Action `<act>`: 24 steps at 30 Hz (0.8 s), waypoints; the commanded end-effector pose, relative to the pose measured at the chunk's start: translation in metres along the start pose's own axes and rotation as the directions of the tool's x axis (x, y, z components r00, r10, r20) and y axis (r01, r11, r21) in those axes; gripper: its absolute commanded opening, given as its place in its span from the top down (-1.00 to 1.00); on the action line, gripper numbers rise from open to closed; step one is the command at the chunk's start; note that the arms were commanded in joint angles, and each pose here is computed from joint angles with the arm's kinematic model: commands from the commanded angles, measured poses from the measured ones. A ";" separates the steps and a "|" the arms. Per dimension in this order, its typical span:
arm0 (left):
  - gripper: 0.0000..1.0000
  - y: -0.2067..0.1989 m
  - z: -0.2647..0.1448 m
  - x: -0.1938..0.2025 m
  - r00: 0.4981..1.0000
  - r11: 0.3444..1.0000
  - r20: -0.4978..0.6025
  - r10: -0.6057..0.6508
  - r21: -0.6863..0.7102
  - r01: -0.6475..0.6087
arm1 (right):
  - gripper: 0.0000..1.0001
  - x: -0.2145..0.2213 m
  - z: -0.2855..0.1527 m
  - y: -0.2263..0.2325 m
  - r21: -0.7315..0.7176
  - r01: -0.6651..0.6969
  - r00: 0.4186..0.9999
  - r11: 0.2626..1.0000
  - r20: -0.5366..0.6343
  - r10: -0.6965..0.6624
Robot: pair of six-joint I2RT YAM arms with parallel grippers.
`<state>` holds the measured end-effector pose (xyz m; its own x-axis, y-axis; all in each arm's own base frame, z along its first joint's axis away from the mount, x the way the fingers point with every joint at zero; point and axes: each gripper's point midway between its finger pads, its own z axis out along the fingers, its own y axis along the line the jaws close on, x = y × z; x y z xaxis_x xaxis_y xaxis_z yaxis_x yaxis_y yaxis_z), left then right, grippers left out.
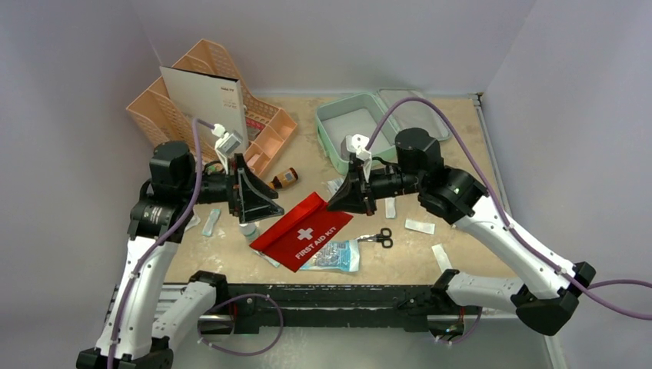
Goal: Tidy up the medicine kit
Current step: Pick up the medicine pouch from the center of the board.
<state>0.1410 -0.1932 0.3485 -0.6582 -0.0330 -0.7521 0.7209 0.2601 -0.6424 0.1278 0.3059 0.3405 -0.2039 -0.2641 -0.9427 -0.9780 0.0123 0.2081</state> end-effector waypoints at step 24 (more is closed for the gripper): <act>0.09 -0.017 0.001 0.026 0.998 0.988 -0.058 -0.011 0.155 0.020 | 1.00 -0.037 -0.011 0.009 -0.140 -0.053 0.994 0.989 0.092 0.066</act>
<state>0.1129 -0.1972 0.3386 -0.6908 0.0050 -0.7230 0.7164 0.1395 -0.6836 0.1305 0.3023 0.3585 -0.2994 -0.2219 -0.9280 -0.9469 -0.0502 0.3175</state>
